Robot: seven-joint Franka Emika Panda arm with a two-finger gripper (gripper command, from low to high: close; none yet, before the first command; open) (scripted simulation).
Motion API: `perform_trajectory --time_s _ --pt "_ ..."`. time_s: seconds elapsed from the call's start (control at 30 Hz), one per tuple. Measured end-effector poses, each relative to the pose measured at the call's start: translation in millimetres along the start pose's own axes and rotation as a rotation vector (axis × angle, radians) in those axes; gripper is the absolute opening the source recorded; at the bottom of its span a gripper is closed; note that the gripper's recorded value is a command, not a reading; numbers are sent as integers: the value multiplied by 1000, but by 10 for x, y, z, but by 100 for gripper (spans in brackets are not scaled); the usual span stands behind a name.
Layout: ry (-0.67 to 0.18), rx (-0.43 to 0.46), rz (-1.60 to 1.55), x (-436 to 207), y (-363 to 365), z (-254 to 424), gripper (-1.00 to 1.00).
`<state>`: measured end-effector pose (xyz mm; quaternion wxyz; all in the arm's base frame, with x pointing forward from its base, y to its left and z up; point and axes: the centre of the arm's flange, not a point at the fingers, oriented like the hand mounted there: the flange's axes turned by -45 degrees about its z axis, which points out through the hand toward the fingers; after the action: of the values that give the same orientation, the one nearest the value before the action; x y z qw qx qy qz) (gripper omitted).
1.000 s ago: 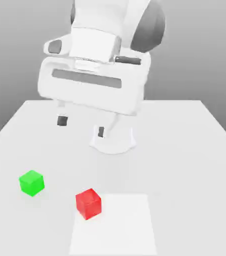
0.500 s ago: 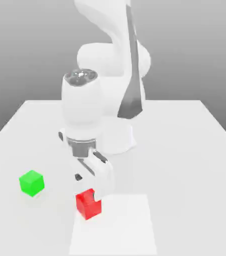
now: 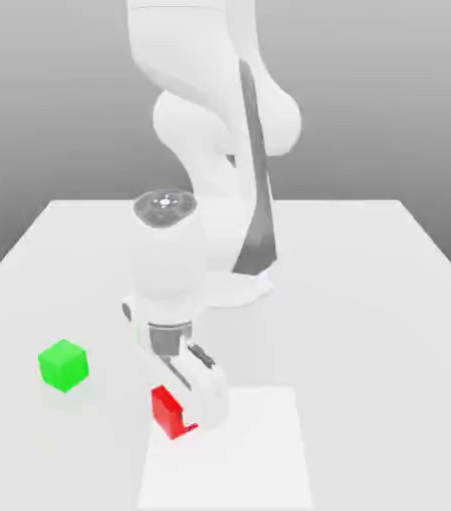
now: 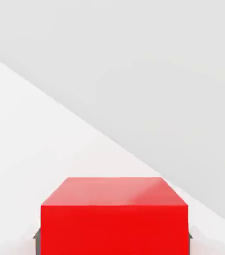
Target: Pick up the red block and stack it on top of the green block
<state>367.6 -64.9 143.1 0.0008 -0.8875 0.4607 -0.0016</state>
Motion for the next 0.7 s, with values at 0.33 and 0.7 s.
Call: perform_trajectory --time_s 0.33,0.7 --pt "6 8 4 40 -47 -462 -100" --pt "5 -20 514 629 976 -836 -100"
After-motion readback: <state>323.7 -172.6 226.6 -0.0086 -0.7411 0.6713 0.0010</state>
